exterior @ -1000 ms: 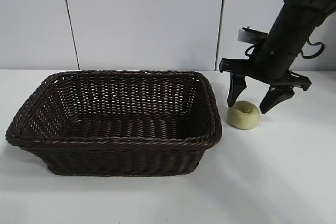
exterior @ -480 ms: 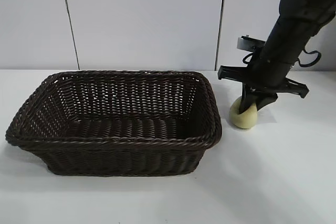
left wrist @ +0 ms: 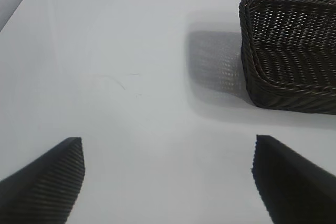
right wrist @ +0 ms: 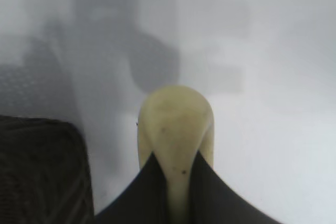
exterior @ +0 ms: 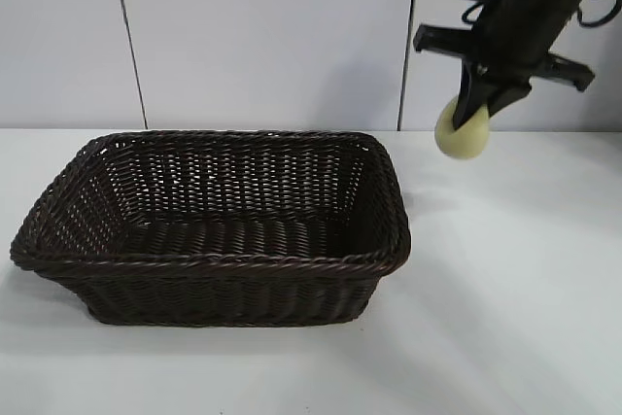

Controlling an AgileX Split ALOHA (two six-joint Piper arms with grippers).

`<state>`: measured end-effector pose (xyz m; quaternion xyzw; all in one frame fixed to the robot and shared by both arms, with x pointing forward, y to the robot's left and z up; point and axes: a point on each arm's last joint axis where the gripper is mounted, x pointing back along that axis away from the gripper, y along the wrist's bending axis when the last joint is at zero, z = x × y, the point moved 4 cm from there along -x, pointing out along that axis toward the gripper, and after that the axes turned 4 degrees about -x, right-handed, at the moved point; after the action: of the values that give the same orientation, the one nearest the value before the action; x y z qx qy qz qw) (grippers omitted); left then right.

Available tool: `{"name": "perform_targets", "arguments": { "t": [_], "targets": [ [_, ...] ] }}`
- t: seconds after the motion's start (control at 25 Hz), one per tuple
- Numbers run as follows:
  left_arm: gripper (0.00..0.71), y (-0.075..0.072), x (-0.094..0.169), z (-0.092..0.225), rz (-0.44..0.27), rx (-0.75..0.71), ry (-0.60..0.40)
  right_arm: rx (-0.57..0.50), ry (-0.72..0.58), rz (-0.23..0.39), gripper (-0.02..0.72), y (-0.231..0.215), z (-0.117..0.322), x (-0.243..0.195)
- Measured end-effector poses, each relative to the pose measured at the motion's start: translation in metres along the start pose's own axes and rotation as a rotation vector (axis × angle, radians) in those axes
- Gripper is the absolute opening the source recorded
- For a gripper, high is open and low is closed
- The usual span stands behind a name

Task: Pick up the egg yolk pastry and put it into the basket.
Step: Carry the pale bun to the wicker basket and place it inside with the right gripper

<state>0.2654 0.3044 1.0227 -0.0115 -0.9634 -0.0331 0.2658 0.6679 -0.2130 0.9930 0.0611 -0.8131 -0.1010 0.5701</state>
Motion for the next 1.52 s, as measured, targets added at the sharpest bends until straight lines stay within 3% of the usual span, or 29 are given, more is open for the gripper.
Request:
{"name": "perform_targets", "arguments": {
  "t": [0.16, 0.36, 0.84, 1.08, 1.28, 1.52],
  "targets": [
    [0.631, 0.000, 0.000, 0.000, 0.000, 0.000, 0.000, 0.010, -0.045, -0.014, 0.034, 0.005, -0.001, 0.028],
    [0.631, 0.000, 0.000, 0.000, 0.000, 0.000, 0.000, 0.047, -0.037, -0.039, 0.033, 0.025, 0.005, 0.030],
    [0.631, 0.000, 0.000, 0.000, 0.000, 0.000, 0.000, 0.338, -0.063, -0.209, 0.033, 0.163, 0.061, 0.023],
    [0.631, 0.000, 0.000, 0.000, 0.000, 0.000, 0.000, 0.434, -0.078, -0.277, 0.033, 0.207, 0.089, 0.026],
    [0.631, 0.000, 0.000, 0.000, 0.000, 0.000, 0.000, 0.446, -0.070, -0.281, 0.033, 0.215, 0.095, 0.012],
    [0.631, 0.000, 0.000, 0.000, 0.000, 0.000, 0.000, 0.440, 0.018, -0.228, 0.033, 0.210, 0.103, -0.042]
  ]
}}
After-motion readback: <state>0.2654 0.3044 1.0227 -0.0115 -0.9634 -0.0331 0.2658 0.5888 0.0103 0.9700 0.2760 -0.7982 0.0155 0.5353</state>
